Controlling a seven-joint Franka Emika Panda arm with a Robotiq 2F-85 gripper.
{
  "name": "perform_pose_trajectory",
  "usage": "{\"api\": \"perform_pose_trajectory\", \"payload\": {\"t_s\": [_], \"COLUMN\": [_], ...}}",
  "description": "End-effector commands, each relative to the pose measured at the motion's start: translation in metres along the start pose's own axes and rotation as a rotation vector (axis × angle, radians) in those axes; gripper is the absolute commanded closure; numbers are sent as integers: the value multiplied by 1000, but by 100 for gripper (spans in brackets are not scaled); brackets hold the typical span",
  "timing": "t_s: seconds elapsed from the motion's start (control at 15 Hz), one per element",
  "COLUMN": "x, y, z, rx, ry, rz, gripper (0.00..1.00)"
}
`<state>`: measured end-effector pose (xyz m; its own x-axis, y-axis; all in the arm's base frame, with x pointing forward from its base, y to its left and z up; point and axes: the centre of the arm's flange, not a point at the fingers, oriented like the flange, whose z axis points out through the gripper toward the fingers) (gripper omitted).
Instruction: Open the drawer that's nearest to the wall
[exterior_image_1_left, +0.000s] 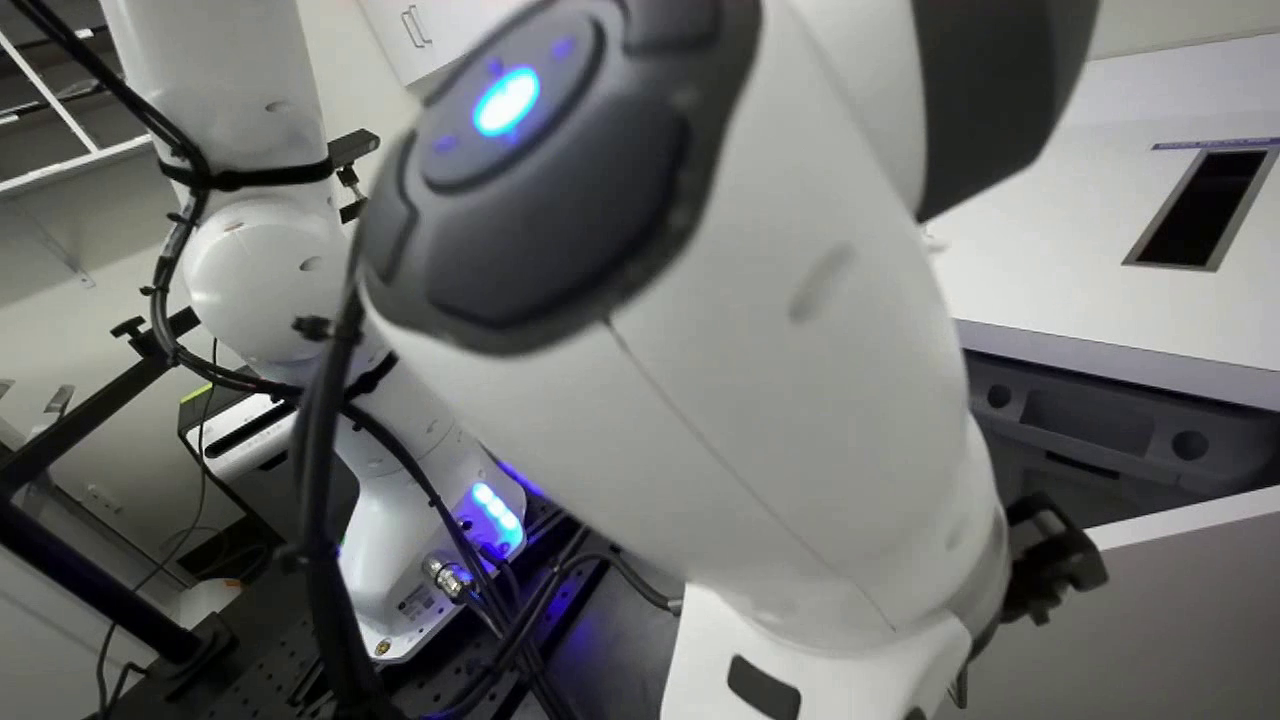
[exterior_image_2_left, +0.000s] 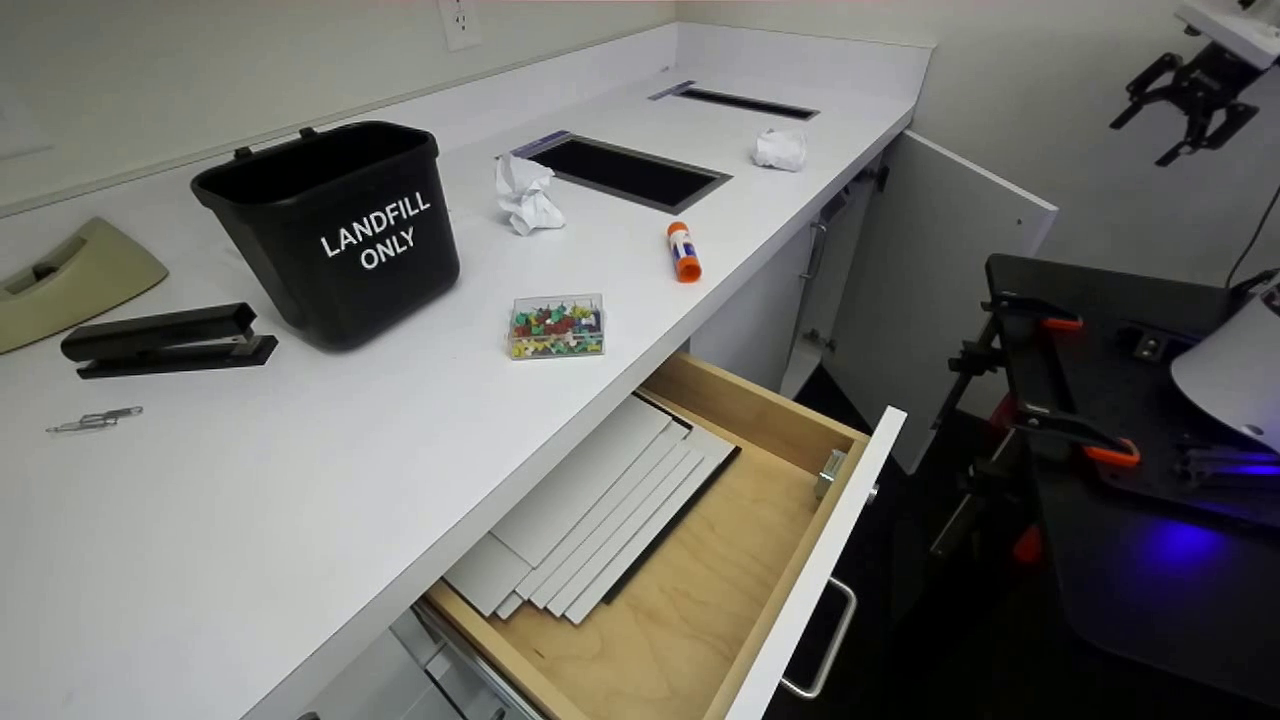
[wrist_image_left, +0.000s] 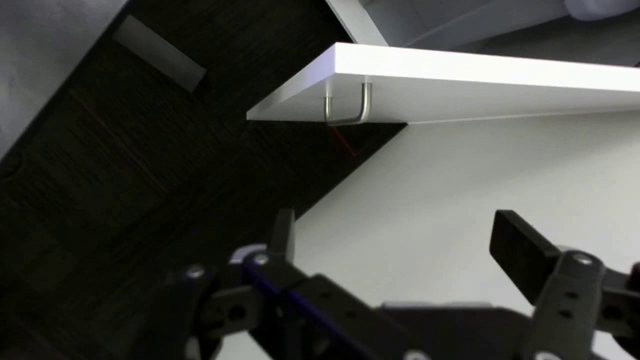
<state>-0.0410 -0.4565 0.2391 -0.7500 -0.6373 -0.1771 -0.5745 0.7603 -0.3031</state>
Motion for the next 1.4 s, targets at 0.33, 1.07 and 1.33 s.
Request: {"api": "perform_pose_trajectory", "payload": {"t_s": [0.33,1.07,1.33], "x": [-112,-188,-182], "y": [-64,-136,-135], "z": [-59,14,12], "rx": [143,133,136], "ry": [-54,-141,-134], "rz": [-434,-765,-757], "gripper": [0,0,0]}}
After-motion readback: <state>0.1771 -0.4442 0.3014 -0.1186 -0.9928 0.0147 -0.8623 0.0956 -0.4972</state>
